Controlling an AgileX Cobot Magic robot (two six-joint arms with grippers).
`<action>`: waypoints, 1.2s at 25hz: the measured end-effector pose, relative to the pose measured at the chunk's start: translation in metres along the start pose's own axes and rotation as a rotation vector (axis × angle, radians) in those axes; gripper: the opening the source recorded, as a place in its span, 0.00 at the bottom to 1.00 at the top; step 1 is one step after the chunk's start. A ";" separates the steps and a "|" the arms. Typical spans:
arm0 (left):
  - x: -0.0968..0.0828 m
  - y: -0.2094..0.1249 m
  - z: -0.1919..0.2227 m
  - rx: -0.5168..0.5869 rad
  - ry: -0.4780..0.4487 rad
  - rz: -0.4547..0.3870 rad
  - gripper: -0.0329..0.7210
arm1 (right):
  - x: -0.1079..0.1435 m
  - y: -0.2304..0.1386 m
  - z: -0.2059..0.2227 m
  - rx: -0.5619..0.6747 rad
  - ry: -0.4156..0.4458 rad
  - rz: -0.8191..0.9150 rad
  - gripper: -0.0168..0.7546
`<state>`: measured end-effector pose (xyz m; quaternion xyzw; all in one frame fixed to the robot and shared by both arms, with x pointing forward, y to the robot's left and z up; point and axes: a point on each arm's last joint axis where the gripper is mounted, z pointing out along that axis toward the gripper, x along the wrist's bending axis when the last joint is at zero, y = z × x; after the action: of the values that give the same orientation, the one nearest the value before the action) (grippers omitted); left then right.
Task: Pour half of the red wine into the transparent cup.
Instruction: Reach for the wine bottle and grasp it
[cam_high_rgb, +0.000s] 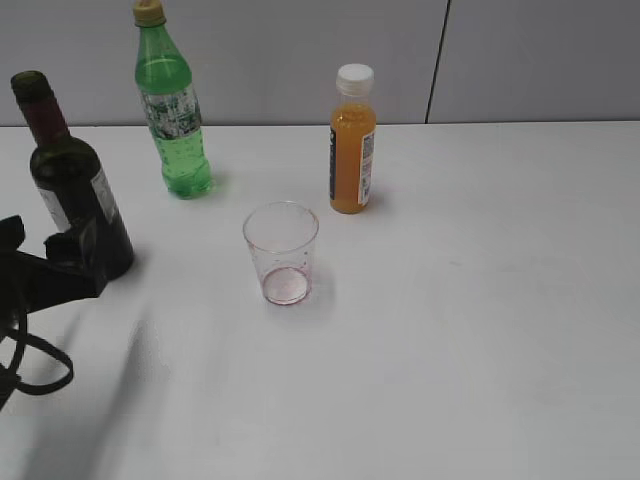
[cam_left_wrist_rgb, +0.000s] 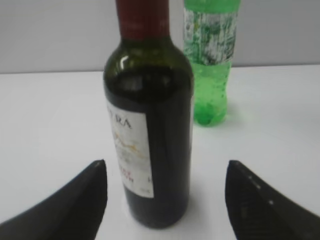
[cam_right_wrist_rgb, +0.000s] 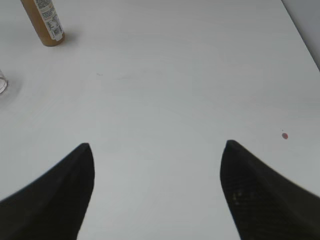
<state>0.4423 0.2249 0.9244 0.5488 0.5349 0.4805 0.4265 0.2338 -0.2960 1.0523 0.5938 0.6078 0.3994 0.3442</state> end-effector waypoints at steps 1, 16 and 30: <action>-0.001 -0.004 0.003 0.019 0.018 0.004 0.77 | 0.000 0.000 0.000 0.000 0.000 0.000 0.79; -0.015 -0.007 0.029 0.016 0.113 -0.139 0.85 | 0.000 0.000 0.000 0.000 0.000 -0.001 0.79; -0.021 -0.020 0.059 0.053 0.219 -0.066 0.85 | 0.000 0.000 0.000 -0.001 0.000 0.000 0.79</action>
<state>0.4971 0.2075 0.8934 0.4863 0.6085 0.5088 0.3665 0.2338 -0.2960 1.0523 0.5937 0.6076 0.3997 0.3443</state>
